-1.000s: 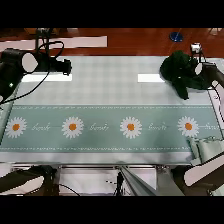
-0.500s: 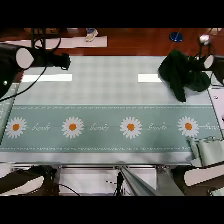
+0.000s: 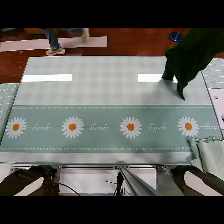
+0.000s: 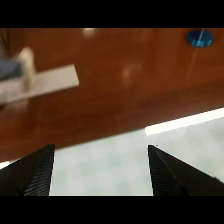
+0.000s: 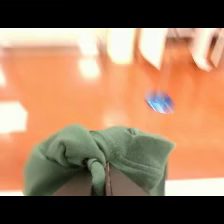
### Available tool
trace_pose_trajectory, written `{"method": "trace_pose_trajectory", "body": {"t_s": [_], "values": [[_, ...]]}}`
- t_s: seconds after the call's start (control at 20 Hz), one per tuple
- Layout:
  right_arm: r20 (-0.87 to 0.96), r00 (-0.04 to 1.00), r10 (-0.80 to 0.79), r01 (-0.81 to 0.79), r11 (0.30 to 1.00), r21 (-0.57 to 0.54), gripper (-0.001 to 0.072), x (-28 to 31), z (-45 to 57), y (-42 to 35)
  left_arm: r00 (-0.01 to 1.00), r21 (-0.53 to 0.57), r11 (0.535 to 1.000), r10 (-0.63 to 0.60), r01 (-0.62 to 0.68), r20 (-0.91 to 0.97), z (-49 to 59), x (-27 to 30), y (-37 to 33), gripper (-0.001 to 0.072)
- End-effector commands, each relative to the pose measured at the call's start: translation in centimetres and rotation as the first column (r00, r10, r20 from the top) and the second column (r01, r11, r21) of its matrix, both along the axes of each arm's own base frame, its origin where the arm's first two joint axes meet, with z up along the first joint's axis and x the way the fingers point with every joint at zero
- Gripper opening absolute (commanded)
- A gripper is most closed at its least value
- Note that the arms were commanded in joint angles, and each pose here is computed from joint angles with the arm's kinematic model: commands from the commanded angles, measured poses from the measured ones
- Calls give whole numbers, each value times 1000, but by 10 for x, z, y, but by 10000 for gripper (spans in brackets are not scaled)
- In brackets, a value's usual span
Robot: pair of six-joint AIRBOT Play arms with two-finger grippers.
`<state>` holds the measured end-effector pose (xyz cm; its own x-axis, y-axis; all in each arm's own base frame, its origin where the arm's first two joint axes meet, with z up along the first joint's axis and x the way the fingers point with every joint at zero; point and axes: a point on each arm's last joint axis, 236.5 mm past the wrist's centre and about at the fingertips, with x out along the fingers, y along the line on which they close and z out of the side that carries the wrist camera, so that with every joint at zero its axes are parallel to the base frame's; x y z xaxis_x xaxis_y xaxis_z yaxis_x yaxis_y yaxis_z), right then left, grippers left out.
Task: Fold the shirts.
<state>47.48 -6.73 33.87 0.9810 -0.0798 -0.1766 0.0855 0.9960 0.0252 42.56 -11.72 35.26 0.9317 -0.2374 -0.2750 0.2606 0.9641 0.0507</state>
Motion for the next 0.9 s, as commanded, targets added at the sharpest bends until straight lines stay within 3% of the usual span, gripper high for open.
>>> {"method": "trace_pose_trajectory", "body": {"t_s": [0.0, 0.1, 0.3, 0.6, 0.85], "values": [[176, 971, 160, -187, 970, 155, 26, -62, 75, 58, 999, -20, 1000, -17, 19, 51, 44, -61, 10, 708], [137, 953, 270, -293, 936, 195, 26, -82, 71, 89, 1000, -4, 1000, -13, 13, -21, 35, -91, 20, 708], [-193, 851, 488, -436, 862, 257, 26, -91, -16, 155, 958, 66, 998, 11, 8, -287, -21, -132, 35, 708], [-585, 486, 650, -587, 738, 333, 26, -83, -181, 295, 895, 66, 996, -26, 62, -444, -73, -140, 22, 708], [-712, 159, 684, -684, 596, 420, 28, -142, -312, 440, 852, 69, 994, -34, 82, -523, -108, -140, 17, 708]]}}
